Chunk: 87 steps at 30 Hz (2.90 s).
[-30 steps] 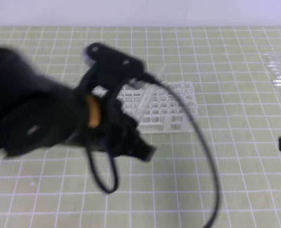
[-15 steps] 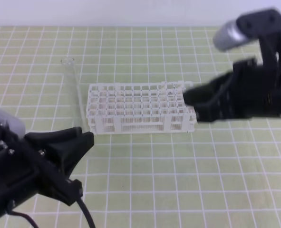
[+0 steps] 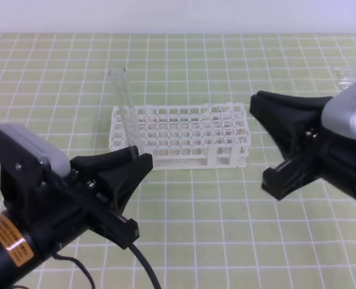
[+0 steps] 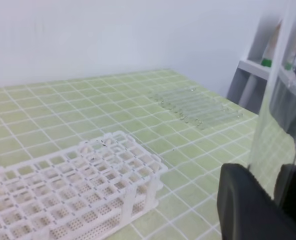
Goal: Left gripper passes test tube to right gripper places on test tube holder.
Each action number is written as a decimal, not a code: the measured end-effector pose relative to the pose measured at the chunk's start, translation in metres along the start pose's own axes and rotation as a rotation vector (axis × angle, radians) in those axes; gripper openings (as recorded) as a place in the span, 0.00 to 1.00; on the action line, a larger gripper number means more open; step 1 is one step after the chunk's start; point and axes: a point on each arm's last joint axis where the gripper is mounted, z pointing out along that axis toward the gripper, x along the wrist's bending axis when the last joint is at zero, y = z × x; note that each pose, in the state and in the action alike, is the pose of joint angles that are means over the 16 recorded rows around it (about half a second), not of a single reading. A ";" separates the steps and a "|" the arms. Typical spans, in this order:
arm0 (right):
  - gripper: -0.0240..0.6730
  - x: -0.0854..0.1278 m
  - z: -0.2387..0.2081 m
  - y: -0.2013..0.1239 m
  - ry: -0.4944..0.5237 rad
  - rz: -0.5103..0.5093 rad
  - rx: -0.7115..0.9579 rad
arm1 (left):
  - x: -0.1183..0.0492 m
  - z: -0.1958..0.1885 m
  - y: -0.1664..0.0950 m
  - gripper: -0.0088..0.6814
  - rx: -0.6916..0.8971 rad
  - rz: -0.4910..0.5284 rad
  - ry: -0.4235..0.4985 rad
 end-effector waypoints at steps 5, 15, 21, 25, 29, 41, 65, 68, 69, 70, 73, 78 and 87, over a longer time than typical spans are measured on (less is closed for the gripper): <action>0.02 0.009 -0.005 -0.008 0.006 0.011 -0.071 | 0.000 0.005 -0.002 0.06 -0.013 0.015 -0.007; 0.22 0.022 -0.002 0.006 0.060 0.072 -0.113 | -0.001 0.005 -0.005 0.05 0.007 0.071 -0.017; 0.40 0.034 0.005 0.010 0.117 0.077 -0.084 | -0.001 0.005 -0.007 0.08 0.028 0.105 -0.027; 0.53 0.044 0.012 0.011 0.153 0.065 -0.061 | -0.002 0.005 -0.008 0.09 0.036 0.123 -0.034; 0.63 0.053 0.020 0.010 0.179 0.053 -0.047 | -0.002 0.005 -0.008 0.11 0.040 0.124 -0.035; 0.80 0.063 0.046 0.011 0.173 0.044 -0.064 | -0.002 0.005 -0.008 0.08 0.038 0.128 -0.035; 0.72 0.070 0.078 0.004 0.154 0.085 -0.049 | -0.002 0.005 -0.008 0.08 0.036 0.122 -0.036; 0.69 0.070 0.078 0.004 0.152 0.092 -0.052 | -0.002 0.005 -0.008 0.09 0.036 0.116 -0.036; 0.68 0.070 0.078 0.004 0.152 0.095 -0.052 | -0.002 0.005 -0.008 0.08 0.034 0.113 -0.036; 0.66 0.070 0.078 0.004 0.152 0.098 -0.053 | -0.002 0.005 -0.008 0.07 0.033 0.110 -0.036; 0.63 0.070 0.078 0.005 0.151 0.105 -0.056 | -0.002 0.005 -0.008 0.07 0.032 0.103 -0.036; 0.56 0.070 0.078 0.005 0.150 0.111 -0.061 | -0.002 0.005 -0.007 0.05 0.028 0.089 -0.037; 0.32 0.070 0.078 0.006 0.151 0.127 -0.067 | -0.002 0.005 -0.007 0.02 0.022 0.070 -0.039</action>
